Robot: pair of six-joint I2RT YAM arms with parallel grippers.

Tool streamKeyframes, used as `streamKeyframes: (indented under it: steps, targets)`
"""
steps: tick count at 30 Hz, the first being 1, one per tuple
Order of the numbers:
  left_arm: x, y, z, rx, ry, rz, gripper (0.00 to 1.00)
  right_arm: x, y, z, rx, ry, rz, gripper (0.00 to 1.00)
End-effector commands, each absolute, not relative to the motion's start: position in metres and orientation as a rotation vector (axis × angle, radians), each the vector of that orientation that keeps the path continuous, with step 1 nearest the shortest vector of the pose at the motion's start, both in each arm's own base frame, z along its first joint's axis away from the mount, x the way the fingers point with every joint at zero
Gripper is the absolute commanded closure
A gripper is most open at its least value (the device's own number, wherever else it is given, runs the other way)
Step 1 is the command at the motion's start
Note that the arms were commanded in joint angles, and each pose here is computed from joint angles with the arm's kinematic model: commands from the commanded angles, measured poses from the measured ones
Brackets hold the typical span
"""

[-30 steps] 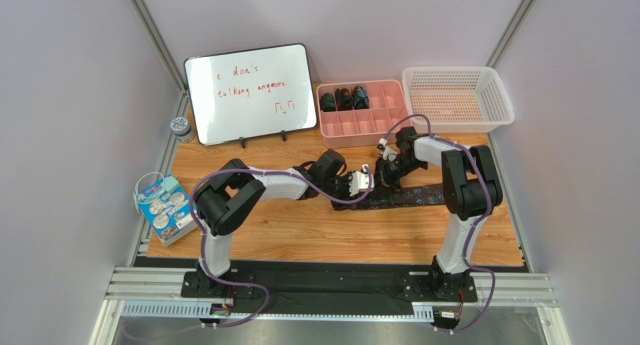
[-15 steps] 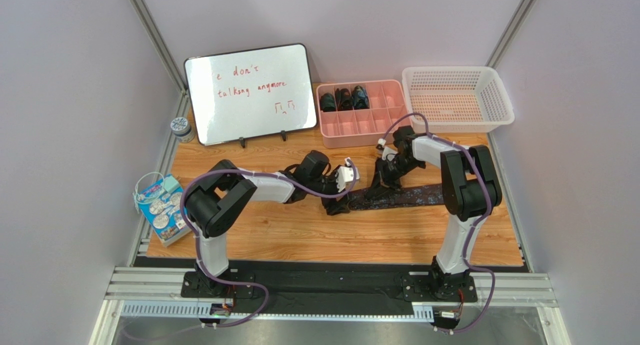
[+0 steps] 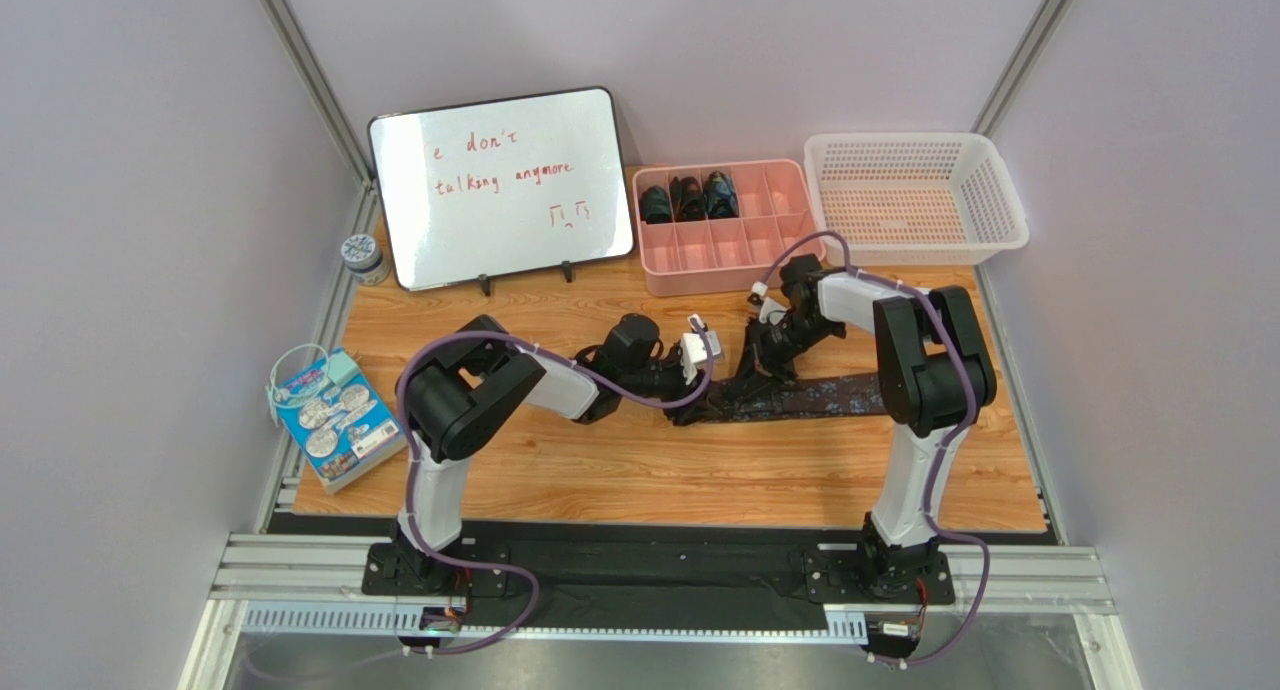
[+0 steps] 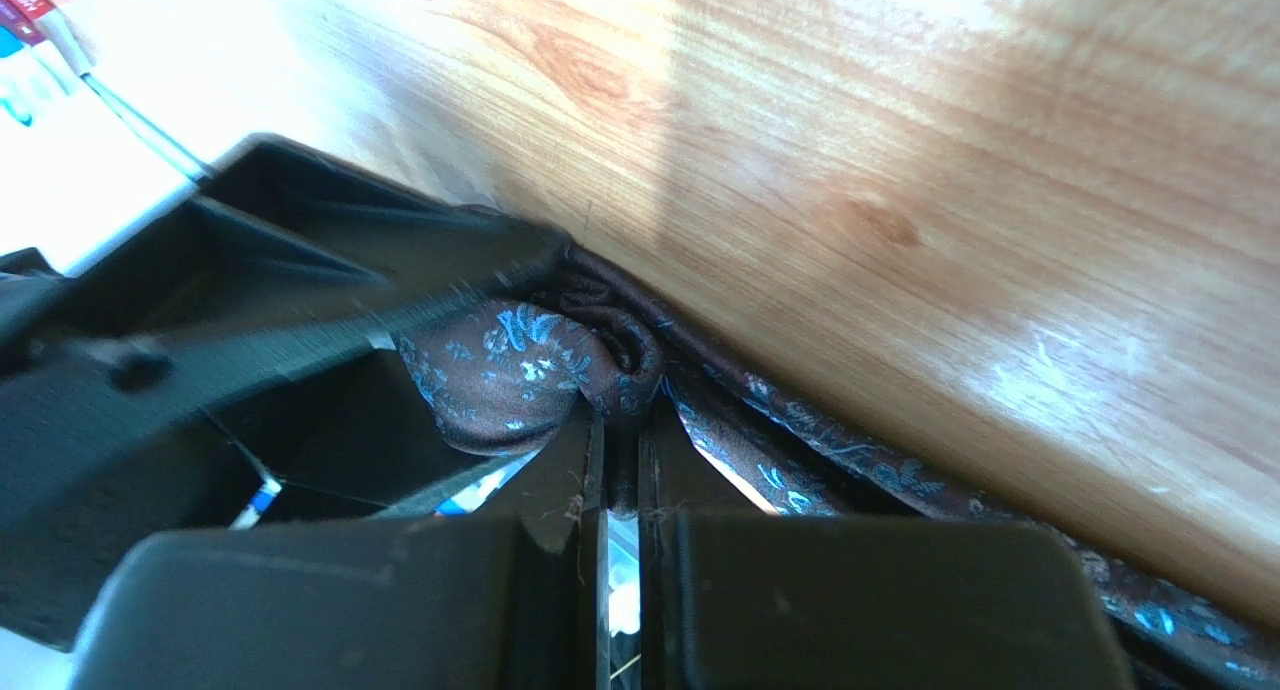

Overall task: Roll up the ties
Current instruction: Roll the tie at the center of the board.

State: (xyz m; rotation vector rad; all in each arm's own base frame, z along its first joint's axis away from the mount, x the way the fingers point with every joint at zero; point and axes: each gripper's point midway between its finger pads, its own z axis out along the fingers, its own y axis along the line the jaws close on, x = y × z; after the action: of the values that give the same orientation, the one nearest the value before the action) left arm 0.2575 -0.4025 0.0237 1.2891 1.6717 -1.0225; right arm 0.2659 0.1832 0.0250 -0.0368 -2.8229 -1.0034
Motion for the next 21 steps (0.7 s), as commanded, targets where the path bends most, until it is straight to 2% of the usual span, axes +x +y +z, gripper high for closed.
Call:
streamKeyframes:
  steps: [1,2,3,4,6,7,10,15,17,19,20,21]
  targets:
    - [0.247,-0.399,0.006,1.347,1.690,-1.001,0.57,0.273,0.158,-0.020,0.019,-2.956,-0.765,1.00]
    - [0.244,-0.391,-0.002,1.379,1.732,-0.978,0.62,0.274,0.160,-0.015,0.020,-2.954,-0.794,0.98]
    - [0.243,-0.389,-0.001,1.426,1.705,-0.950,0.69,0.277,0.163,-0.006,0.007,-2.941,-0.867,0.91]
    - [0.245,-0.385,-0.004,1.441,1.715,-0.916,0.73,0.279,0.164,0.002,0.007,-2.942,-0.906,0.77]
    - [0.240,-0.375,-0.009,1.499,1.732,-0.884,0.80,0.283,0.163,0.013,-0.007,-2.935,-0.969,0.69]
    - [0.239,-0.373,-0.011,1.511,1.740,-0.876,0.82,0.285,0.163,0.017,-0.012,-2.934,-0.991,0.60]
    - [0.233,-0.366,-0.018,1.535,1.767,-0.872,0.86,0.285,0.164,0.026,-0.020,-2.920,-1.056,0.57]
    - [0.230,-0.365,-0.021,1.544,1.783,-0.876,0.86,0.280,0.172,0.023,-0.048,-2.868,-1.132,0.63]
    - [0.230,-0.365,-0.022,1.548,1.785,-0.878,0.86,0.280,0.173,0.021,-0.044,-2.868,-1.136,0.79]
    - [0.228,-0.364,-0.024,1.555,1.803,-0.874,0.79,0.280,0.171,0.019,-0.040,-2.883,-1.115,0.95]
    - [0.230,-0.365,-0.021,1.537,1.816,-0.875,0.72,0.279,0.169,0.016,-0.032,-2.892,-1.093,1.00]
    - [0.233,-0.363,-0.020,1.518,1.832,-0.870,0.60,0.279,0.164,0.012,-0.029,-2.914,-1.042,1.00]
